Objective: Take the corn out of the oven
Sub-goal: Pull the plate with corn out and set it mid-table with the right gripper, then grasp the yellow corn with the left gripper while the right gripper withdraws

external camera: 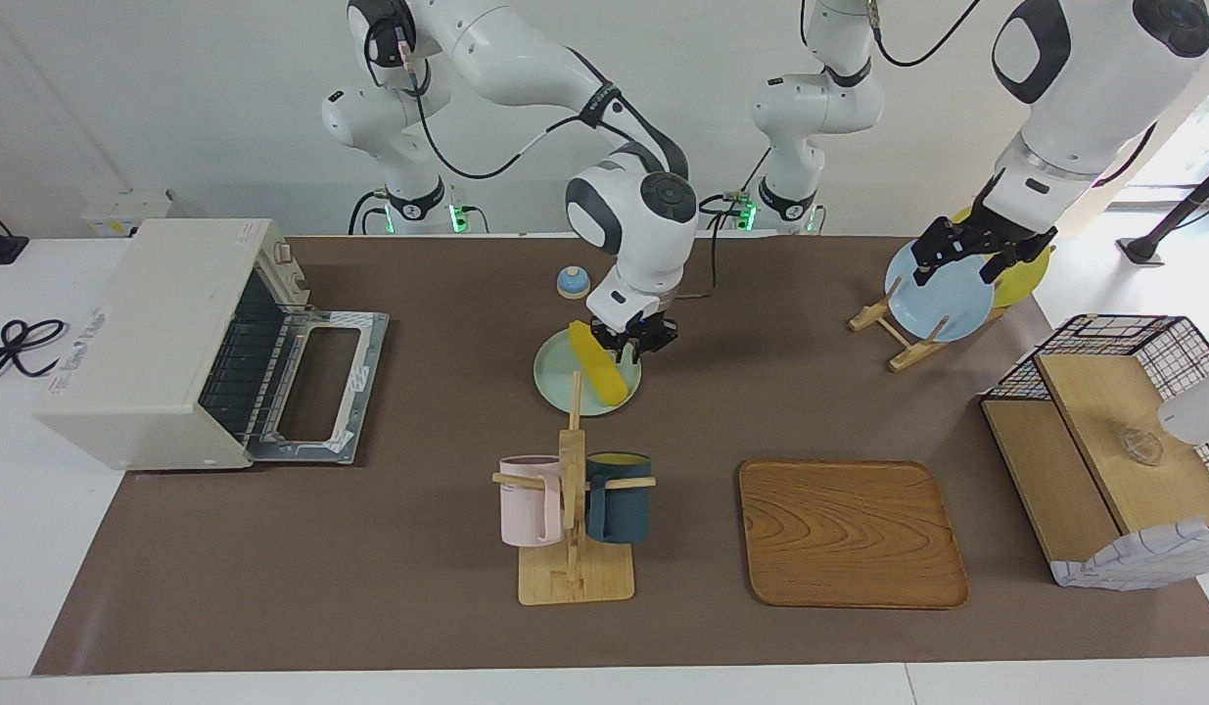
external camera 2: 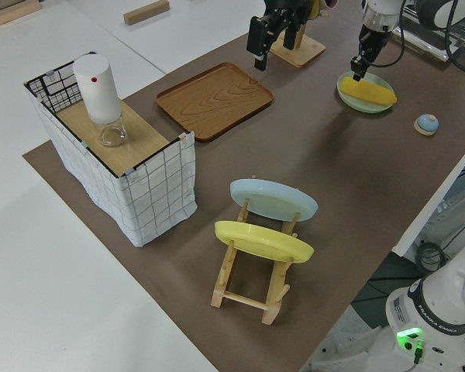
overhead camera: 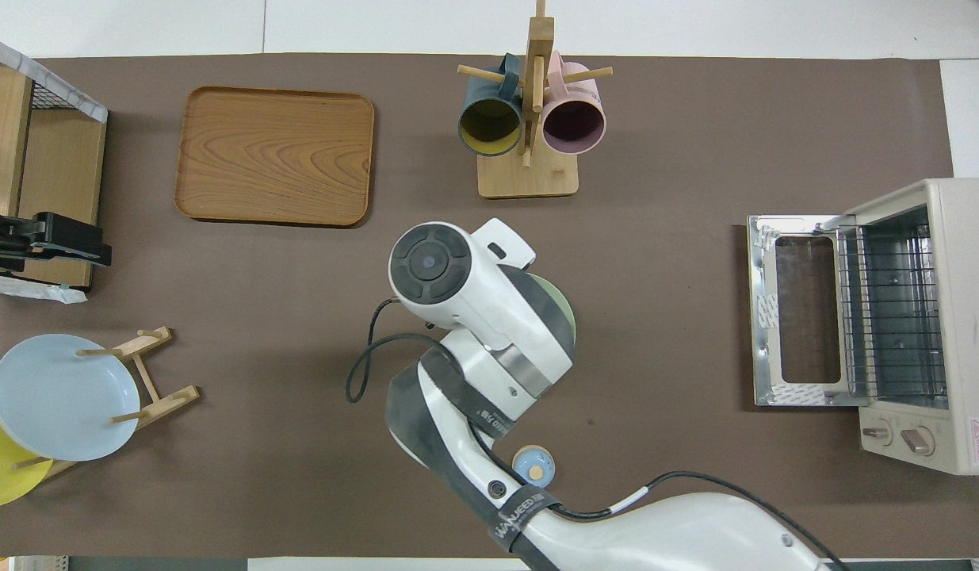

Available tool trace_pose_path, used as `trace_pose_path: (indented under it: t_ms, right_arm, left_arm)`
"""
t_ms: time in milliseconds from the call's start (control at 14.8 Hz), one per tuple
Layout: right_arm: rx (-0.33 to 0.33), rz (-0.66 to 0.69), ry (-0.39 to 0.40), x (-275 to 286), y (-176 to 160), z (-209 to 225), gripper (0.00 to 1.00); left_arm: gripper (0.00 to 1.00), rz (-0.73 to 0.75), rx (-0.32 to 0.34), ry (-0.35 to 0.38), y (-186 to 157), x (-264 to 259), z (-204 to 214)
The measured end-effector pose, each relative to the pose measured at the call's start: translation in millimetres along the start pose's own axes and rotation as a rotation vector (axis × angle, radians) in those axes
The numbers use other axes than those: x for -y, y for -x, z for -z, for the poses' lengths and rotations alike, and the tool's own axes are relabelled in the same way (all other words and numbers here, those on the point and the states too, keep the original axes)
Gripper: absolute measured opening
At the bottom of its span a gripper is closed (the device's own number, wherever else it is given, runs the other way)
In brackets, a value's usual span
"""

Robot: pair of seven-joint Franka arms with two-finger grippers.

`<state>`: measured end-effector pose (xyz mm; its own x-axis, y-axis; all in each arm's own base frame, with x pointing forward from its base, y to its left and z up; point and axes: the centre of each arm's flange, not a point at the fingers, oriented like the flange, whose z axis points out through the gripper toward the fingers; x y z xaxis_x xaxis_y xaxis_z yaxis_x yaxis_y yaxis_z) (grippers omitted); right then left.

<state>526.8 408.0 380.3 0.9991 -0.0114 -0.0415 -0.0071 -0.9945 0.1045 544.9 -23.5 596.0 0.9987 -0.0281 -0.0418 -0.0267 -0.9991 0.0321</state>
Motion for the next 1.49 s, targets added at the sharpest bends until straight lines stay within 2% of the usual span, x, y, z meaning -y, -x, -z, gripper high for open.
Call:
trace_pose_path:
  t_ms: [68,271,406,609,812,1015,1218,1489]
  right_arm:
    - [0.007,0.006,0.006,-23.4,-9.8,11.9,0.02]
    - [0.05,0.005,0.023,-104.2,-30.8,23.6,0.01]
    - [0.092,-0.031,0.032,-159.6,-34.8,-1.9,0.01]
    - [0.111,-0.085,0.041,-219.6,-25.6,-58.7,0.01]
    - [0.097,-0.092,0.042,-280.2,-18.2,-100.3,0.01]
    - [0.099,-0.102,0.054,-326.4,-20.1,-113.1,0.01]
    - [0.108,-0.092,0.082,-335.6,-16.4,-120.3,0.01]
    - [0.11,-0.066,0.12,-341.0,-12.2,-126.6,0.01]
  left_arm:
    - [1.0,0.0,0.0,0.0,0.0,-0.1,0.0]
    - [1.0,0.003,-0.001,-0.001,0.0,-5.9,-0.1]
    - [1.0,0.034,-0.01,-0.002,-0.4,-27.5,-1.2]
    - [1.0,0.07,-0.036,0.0,3.4,-103.9,-19.8]
    - [1.0,0.063,-0.06,0.021,17.6,-189.5,-54.8]
    - [1.0,0.059,-0.06,0.058,26.5,-254.0,-101.0]
    - [1.0,0.121,-0.039,0.08,33.3,-318.8,-160.3]
    - [1.0,0.136,-0.053,0.094,48.3,-378.1,-232.7]
